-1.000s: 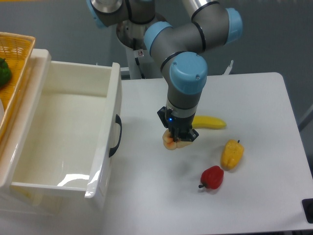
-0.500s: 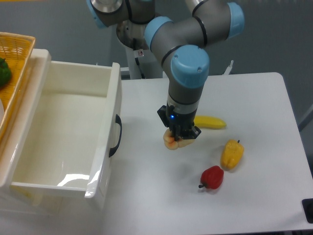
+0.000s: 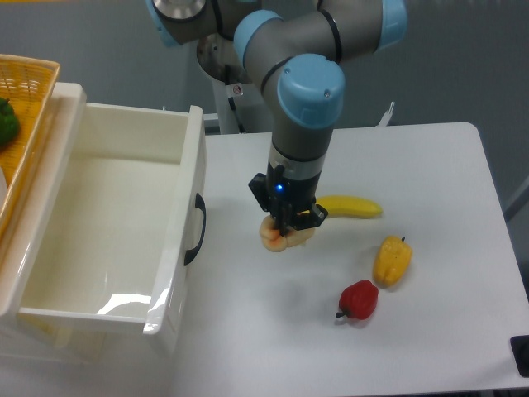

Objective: Place the round bread in the upper white drawer
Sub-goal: 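Lift the bread roll and carry it over the open white drawer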

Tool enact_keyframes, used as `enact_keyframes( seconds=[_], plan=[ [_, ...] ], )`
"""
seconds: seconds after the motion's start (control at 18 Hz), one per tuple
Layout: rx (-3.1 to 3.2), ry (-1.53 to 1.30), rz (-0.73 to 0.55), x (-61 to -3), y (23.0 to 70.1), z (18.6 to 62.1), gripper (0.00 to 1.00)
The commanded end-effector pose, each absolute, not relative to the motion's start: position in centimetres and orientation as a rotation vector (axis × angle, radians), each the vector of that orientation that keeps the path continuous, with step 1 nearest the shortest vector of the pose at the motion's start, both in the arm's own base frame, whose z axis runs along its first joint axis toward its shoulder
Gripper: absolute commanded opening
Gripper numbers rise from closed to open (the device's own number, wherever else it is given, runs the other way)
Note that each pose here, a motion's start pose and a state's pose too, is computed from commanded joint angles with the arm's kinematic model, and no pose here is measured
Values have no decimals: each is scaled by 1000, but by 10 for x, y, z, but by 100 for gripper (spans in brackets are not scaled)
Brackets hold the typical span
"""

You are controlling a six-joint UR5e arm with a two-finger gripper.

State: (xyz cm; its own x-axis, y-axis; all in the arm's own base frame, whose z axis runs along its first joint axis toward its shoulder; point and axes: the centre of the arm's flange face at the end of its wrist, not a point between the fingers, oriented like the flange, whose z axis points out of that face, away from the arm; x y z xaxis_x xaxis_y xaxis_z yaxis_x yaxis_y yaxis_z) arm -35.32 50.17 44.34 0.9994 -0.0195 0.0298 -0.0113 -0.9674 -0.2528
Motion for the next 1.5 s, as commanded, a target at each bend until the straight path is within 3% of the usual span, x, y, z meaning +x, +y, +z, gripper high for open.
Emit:
enact_keyframes(
  seconds=[0.83, 1.5],
  plan=[
    [-2653, -207, -184, -312, 500, 516, 0],
    [-2629, -128, -280, -262, 527, 517, 0]
  ],
)
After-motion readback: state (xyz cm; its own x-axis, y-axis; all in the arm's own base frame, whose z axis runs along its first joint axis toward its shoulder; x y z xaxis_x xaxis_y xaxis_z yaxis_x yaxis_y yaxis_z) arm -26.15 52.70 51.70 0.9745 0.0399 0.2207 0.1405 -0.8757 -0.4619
